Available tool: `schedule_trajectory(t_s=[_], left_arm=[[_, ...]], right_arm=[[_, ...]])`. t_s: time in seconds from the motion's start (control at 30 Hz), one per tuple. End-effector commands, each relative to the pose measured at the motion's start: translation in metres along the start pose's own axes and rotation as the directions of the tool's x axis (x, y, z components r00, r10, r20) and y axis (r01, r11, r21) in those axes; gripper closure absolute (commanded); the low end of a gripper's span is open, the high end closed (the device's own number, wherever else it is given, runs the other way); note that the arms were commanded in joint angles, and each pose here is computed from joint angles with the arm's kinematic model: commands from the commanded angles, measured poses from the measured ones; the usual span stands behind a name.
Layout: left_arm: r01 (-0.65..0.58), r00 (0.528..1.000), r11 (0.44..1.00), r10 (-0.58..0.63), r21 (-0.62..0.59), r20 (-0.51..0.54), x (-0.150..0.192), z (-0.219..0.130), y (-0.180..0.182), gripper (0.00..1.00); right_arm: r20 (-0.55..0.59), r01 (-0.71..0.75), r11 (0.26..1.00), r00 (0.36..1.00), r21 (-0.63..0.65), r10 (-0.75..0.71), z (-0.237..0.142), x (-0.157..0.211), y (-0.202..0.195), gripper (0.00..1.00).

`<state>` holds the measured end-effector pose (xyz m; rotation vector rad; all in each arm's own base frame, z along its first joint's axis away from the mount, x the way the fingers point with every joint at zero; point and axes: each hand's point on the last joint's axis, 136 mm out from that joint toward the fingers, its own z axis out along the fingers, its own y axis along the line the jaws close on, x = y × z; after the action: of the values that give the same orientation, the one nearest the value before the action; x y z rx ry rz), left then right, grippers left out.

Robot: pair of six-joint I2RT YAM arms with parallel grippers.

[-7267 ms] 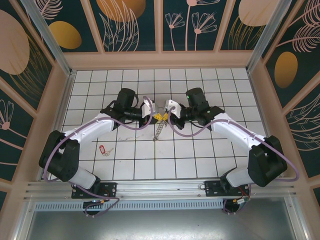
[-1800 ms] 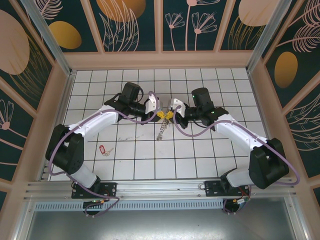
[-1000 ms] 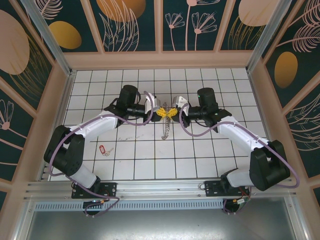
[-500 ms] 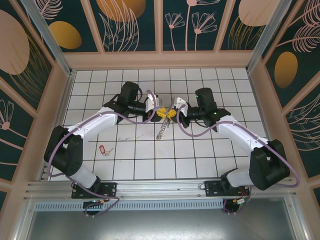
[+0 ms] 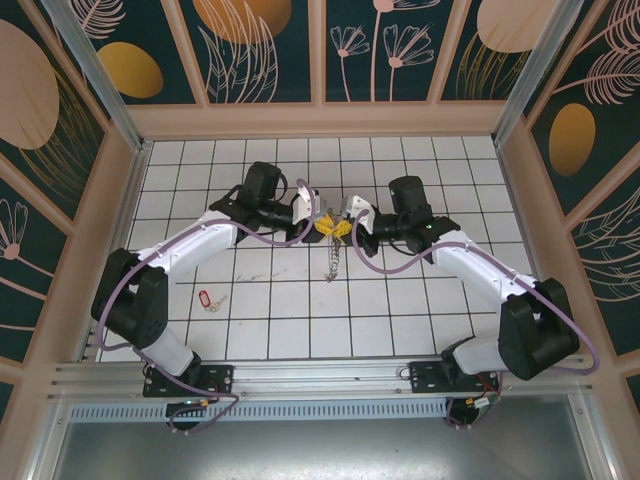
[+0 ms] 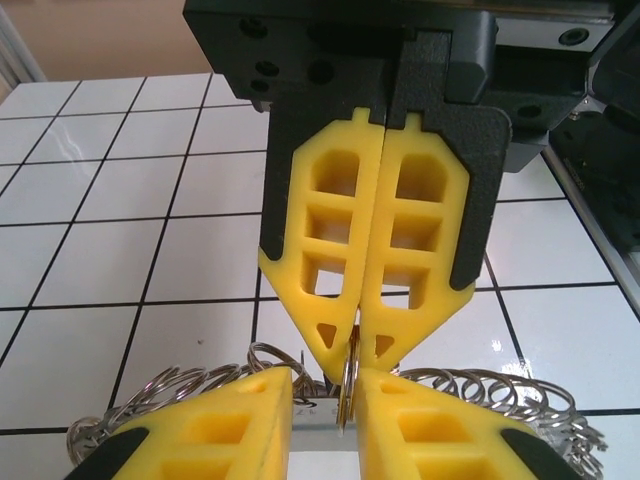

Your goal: Put the keys on the keyring

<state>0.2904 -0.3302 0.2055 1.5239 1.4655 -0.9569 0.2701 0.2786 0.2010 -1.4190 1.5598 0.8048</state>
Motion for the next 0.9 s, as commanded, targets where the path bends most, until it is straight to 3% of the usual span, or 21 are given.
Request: schedule_trajectory(t_s=[0.0,0.13,0.3,0.47,0.67,0.87], left_arm=[[-0.015,1.0,1.0,0.015,0.018,-0.008,-0.002,0.004,-0.001,0.77],[-0.012,1.0,1.0,0.012,0.017,-0.022,0.002,0.004,-0.001,0.8],[-0.01,0.999,1.0,0.01,0.019,-0.037,0.004,0.005,-0.001,0.94],[-0.018,0.999,0.999,0.019,0.026,-0.031,0.003,0.004,-0.002,1.0],[-0.033,0.99,0.999,0.031,0.015,0.137,-0.026,-0.002,-0.007,1.0],[-0.044,0.968,0.997,0.029,0.056,0.249,-0.045,-0.006,-0.015,1.0]], right_arm=[[0.047,0.065,0.998,0.997,-0.008,-0.064,0.0,-0.021,-0.002,1.0],[0.048,0.064,0.998,0.997,-0.013,-0.063,0.001,-0.021,-0.002,1.0],[0.05,0.064,0.998,0.997,-0.015,-0.064,0.002,-0.022,-0.002,1.0],[0.048,0.071,0.997,0.996,-0.005,-0.07,0.001,-0.022,-0.003,1.0],[0.073,0.046,0.999,0.996,-0.019,-0.045,-0.004,-0.012,-0.001,0.89],[0.142,0.024,0.997,0.99,-0.067,-0.014,-0.011,-0.016,0.004,0.86]])
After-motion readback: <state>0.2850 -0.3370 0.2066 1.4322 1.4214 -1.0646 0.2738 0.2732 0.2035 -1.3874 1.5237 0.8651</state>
